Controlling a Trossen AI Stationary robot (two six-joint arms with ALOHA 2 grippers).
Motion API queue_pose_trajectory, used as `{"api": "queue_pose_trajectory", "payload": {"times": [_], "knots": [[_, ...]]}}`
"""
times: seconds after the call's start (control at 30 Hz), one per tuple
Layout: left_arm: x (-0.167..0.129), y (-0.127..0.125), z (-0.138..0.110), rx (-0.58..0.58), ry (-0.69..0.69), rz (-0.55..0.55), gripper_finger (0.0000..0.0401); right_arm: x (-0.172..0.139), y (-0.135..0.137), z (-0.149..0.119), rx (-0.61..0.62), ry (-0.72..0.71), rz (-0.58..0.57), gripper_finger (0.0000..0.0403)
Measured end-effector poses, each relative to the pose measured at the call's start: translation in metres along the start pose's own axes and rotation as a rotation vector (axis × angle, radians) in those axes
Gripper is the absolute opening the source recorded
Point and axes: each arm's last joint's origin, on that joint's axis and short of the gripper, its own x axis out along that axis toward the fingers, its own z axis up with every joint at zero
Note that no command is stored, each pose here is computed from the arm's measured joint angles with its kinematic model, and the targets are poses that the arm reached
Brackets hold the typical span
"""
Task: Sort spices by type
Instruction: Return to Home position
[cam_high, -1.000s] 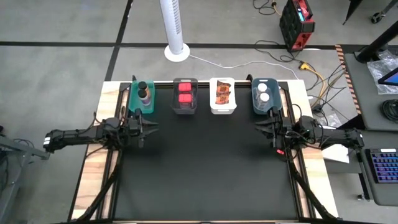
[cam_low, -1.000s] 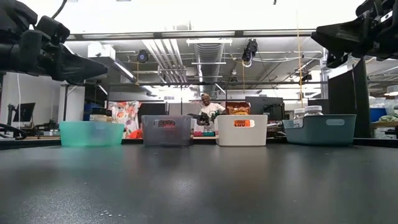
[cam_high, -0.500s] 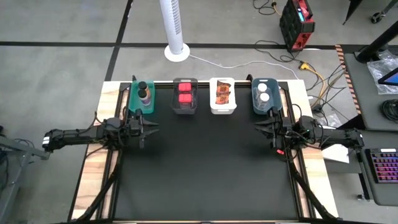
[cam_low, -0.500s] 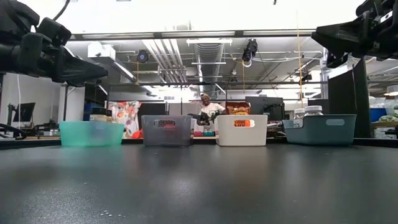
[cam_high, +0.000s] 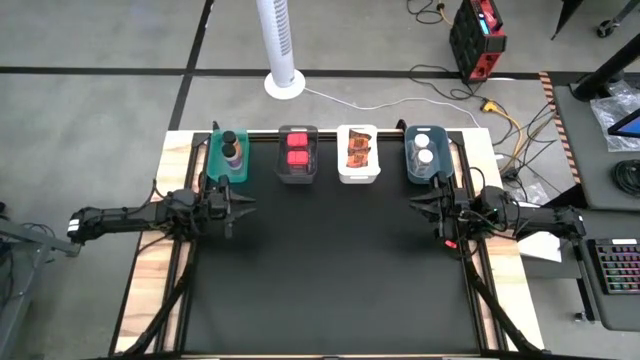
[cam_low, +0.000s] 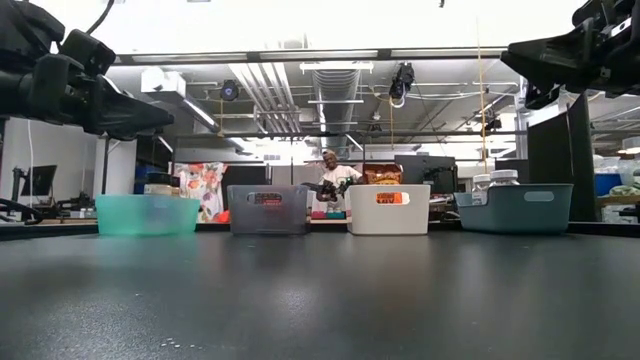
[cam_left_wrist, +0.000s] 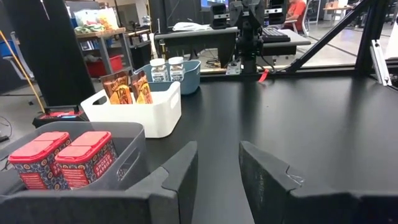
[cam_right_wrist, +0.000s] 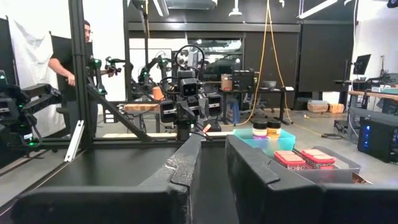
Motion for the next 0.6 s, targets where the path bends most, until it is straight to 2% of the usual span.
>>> {"api": "queue_pose_trajectory", "payload": {"times": [0.6], "knots": [[0.0000,0.0000,0.0001,0.000,0.000,0.000,0.0101,0.0000,0.0000,-0.0001,0.000,0.000,0.000,0.0096]]}}
